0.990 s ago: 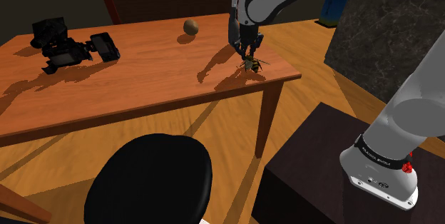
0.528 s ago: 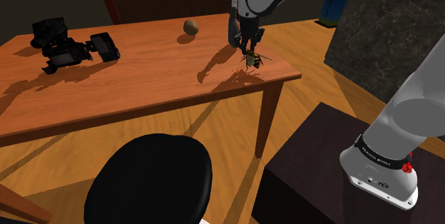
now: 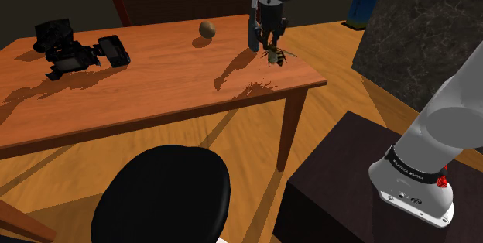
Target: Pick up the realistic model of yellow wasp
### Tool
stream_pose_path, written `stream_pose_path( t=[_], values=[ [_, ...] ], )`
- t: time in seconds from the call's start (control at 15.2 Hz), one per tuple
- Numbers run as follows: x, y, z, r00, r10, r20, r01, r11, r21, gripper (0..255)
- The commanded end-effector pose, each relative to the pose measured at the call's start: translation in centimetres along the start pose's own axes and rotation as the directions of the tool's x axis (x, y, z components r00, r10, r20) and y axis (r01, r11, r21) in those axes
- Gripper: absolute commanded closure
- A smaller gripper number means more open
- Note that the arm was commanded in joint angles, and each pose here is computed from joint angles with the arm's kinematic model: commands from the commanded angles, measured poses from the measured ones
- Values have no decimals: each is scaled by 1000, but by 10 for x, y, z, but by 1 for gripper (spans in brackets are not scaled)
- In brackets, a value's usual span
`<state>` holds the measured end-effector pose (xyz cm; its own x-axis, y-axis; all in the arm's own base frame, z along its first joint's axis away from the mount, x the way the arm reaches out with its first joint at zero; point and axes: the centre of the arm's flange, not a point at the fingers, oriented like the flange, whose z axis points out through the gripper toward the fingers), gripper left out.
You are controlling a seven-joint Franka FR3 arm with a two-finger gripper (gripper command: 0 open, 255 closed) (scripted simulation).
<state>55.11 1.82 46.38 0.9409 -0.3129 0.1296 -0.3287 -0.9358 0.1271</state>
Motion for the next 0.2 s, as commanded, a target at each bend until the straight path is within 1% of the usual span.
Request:
stream_pose_path(
  t=[0.0, 0.13],
  values=[
    [1, 2, -11, 1000, 0, 0, 0, 1000, 0, 255],
    [1, 2, -12, 1000, 0, 0, 0, 1000, 0, 255]
  ],
)
